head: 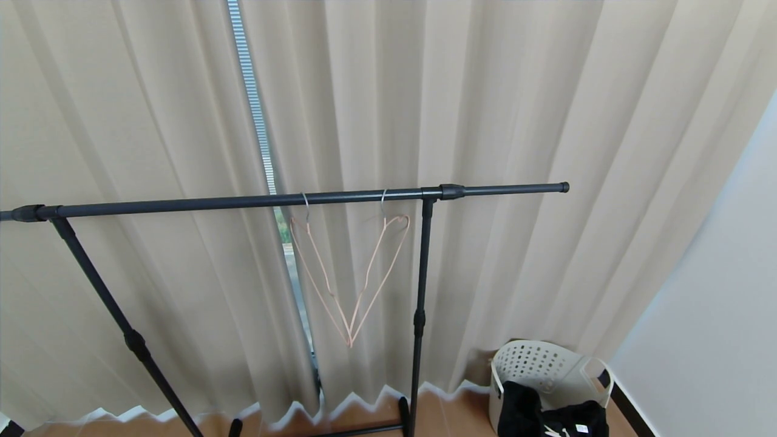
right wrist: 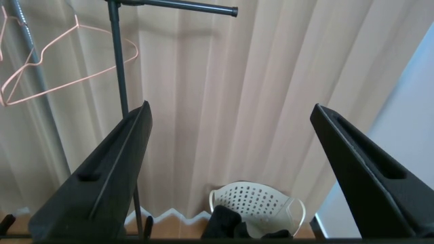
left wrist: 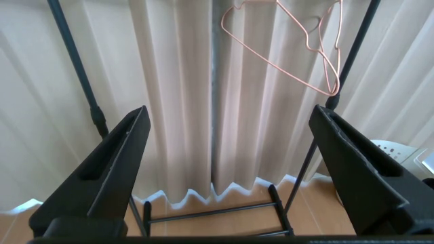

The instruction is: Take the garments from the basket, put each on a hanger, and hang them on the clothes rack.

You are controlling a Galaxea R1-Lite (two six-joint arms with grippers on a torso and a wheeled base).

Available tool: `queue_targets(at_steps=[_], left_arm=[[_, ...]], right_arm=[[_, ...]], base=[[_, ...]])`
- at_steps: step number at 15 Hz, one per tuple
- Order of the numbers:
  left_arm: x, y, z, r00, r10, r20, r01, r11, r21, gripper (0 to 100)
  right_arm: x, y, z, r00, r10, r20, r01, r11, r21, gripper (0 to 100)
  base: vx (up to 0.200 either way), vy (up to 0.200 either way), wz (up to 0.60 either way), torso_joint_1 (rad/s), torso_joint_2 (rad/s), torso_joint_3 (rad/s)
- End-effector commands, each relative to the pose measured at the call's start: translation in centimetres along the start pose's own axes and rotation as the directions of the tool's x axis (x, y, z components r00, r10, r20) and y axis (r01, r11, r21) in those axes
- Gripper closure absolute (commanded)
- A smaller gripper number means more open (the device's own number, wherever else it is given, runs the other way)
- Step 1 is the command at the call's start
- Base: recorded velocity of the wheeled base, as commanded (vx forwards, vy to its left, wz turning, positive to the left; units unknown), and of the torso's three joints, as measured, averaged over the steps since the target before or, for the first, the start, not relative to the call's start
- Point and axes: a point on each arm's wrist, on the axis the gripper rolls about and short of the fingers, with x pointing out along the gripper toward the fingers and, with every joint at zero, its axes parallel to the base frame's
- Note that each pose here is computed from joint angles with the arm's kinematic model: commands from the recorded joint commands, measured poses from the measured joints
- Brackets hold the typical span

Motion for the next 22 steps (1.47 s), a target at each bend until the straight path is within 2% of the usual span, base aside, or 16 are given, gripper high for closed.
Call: queue_targets(at_steps=[1,22], left_arm=[[0.0,0.0,-0.01,1.0,0.0,-0.001,0.0,1.0,0.0,0],[0.0,-0.02,-0.03,1.0,-0.01,-0.002,0.01,1.0,0.003,0]], right_arm=[[0.01,0.0,0.01,1.0,-0.001,-0.001,0.001,1.0,-0.001,0],[0.0,-0.02,-0.01,1.0,-0.007,-0.002,0.007,1.0,0.014,0]], base=[[0.0,0.0,0.0,0.0,0.0,0.0],[0.0,0.0,0.0,0.0,0.0,0.0]])
